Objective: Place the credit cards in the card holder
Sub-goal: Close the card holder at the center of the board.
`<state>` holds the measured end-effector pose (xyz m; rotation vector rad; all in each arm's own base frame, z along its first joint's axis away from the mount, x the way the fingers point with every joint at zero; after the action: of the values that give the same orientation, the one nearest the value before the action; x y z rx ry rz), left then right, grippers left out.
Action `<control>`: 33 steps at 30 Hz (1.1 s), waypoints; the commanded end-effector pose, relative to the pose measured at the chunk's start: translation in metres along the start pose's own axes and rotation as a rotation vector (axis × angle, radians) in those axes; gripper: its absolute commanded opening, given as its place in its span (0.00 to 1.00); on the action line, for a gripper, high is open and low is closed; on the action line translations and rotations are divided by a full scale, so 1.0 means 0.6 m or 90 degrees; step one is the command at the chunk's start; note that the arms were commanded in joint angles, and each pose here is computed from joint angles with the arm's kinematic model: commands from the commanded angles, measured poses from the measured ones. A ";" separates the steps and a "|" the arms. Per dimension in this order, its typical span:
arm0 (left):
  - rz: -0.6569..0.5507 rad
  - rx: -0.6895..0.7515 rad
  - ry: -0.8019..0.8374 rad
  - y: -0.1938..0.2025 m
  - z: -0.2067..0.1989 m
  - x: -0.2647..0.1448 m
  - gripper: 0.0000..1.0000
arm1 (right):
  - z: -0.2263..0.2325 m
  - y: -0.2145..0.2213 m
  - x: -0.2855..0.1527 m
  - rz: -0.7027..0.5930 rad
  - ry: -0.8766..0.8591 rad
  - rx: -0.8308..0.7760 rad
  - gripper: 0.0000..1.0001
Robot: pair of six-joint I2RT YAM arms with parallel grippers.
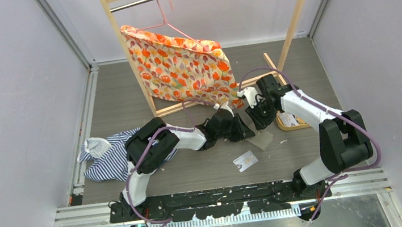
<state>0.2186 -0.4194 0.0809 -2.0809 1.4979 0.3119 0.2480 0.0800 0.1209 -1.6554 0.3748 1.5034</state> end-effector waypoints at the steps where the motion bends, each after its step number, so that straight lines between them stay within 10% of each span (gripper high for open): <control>1: 0.022 0.000 -0.060 0.016 0.048 0.004 0.24 | -0.008 -0.006 0.003 0.000 0.034 -0.004 0.34; 33: 0.022 -0.003 -0.058 0.018 0.050 0.005 0.24 | 0.003 -0.002 -0.003 0.017 0.022 -0.027 0.21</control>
<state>0.2184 -0.4192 0.0802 -2.0869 1.5018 0.3081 0.2453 0.0809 0.1123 -1.6830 0.4218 1.5463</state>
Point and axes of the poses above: each gripper's point midway between its finger pads, its own x axis out along the fingers, its own z axis along the line the jaws close on, y = z × x, the point moved 7 cm from there along -x, back along the fingers, and after that the axes turned 1 degree about x, right-handed, at the moved point
